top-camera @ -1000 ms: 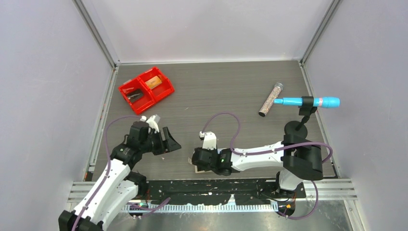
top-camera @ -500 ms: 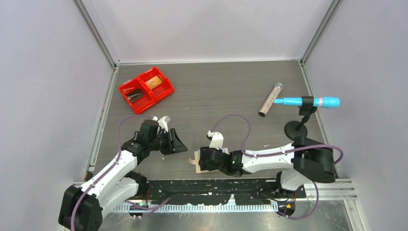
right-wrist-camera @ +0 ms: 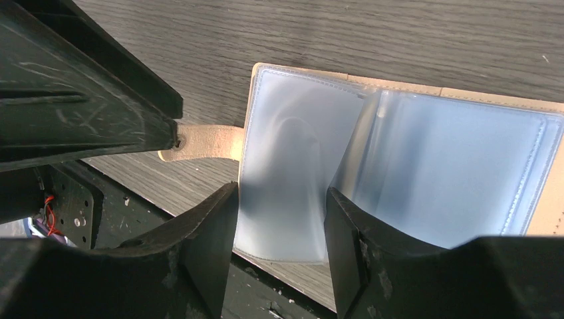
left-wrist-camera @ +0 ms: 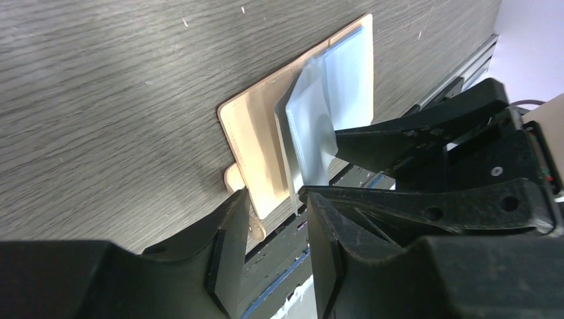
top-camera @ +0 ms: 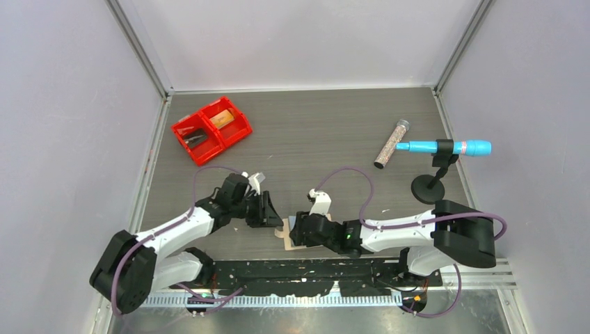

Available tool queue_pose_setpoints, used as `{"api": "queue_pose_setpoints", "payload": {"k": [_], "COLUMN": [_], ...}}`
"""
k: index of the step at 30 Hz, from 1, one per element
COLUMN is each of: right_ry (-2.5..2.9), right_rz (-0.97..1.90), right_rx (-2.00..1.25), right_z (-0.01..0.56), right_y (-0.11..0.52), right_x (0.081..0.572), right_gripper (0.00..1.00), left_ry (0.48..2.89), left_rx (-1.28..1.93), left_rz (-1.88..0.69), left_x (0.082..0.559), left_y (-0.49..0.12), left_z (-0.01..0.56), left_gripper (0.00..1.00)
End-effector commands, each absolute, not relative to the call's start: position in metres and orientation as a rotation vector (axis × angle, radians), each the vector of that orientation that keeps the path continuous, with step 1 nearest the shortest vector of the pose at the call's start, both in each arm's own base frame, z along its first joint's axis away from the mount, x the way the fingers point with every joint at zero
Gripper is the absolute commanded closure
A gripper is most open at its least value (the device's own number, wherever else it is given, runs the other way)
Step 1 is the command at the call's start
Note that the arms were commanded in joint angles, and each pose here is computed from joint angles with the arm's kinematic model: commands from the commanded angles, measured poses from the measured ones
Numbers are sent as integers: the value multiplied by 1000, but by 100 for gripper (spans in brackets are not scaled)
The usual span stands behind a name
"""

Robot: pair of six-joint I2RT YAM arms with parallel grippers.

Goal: Take the credit cards out of the card holder
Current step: Remove the credit card from the card holder.

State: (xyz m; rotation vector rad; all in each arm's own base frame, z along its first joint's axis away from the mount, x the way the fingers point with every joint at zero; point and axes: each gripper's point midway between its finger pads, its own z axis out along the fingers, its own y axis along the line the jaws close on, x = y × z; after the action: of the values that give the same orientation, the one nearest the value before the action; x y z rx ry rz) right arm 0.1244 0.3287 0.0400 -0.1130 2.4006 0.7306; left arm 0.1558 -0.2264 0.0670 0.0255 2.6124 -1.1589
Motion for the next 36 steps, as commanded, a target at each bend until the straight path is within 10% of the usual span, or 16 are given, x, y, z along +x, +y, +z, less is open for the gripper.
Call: {"api": "queue_pose_setpoints", "payload": {"k": [1, 36], "right_ry": [2340, 2309], "right_rz": [831, 886], "right_rx": [-56, -30], "right_z": [56, 61], "right_y": [333, 324], "right_x": [129, 130], "right_gripper": [44, 44], "left_ry": [2542, 2585], "left_rx": [74, 82], "left_rz": [-1219, -1176], "left_x": [168, 182], "left_y": [-245, -271], "left_z": [82, 59], "left_gripper": [62, 65]}}
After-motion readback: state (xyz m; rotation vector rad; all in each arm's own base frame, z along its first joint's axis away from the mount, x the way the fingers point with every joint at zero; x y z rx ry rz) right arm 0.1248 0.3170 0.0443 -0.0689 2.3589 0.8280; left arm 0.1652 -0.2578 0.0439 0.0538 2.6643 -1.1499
